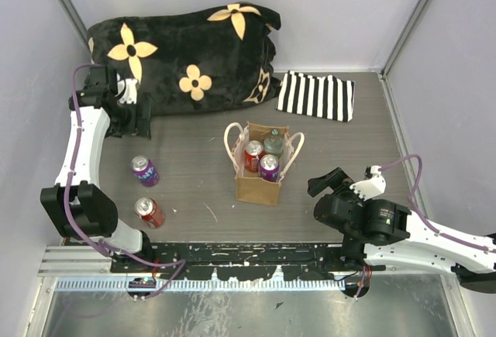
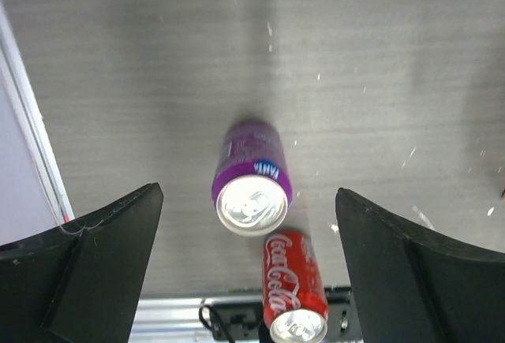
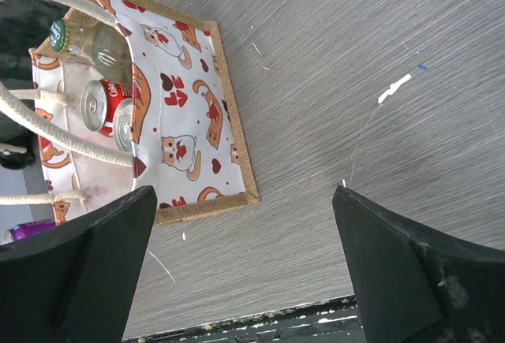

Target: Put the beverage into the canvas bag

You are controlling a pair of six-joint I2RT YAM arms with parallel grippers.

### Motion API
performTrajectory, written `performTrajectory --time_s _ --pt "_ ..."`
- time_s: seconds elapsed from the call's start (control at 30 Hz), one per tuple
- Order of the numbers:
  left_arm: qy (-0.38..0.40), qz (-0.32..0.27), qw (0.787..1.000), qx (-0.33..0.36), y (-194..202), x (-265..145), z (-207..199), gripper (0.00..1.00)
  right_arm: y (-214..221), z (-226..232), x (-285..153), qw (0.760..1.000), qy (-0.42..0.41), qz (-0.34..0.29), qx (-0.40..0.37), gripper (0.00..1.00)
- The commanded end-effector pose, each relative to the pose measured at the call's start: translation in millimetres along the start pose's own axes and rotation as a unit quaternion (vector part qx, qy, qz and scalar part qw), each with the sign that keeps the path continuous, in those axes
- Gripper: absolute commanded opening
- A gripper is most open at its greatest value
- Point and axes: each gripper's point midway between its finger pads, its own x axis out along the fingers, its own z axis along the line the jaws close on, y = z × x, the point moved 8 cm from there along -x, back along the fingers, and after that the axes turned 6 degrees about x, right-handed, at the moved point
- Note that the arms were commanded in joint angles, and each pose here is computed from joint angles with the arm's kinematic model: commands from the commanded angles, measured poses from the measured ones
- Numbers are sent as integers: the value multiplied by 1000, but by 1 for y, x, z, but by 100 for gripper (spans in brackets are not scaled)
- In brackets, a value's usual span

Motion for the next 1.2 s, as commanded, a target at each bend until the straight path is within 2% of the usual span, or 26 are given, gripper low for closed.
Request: performTrajectory --time_s 0.0,0.1,0.23,0.37,0.6,0.83,0.93,1.07,1.17 --pt "57 60 996 15 32 -3 0 98 -1 4 -1 1000 -16 -2 17 100" --pt "67 82 994 23 42 6 -1 98 -1 4 -1 1000 -17 -1 19 100" --pt "98 140 985 26 57 24 -5 98 -2 4 -1 1000 -19 0 20 100" --pt "96 174 979 30 70 43 -4 98 -3 4 -2 1000 -21 0 22 100" --pt "81 203 975 39 81 55 0 98 -6 0 -3 999 -20 -2 27 100" --pt "64 207 975 43 90 66 1 99 -4 -2 -1 999 -17 -2 30 100" --pt "59 206 976 41 92 70 2 89 -4 -3 -1 999 -17 -2 32 100" --pt "47 198 978 41 93 75 3 62 -4 -4 -1 999 -17 -1 33 100" --pt "42 189 980 41 90 75 5 52 -4 -4 -1 999 -17 -1 33 100"
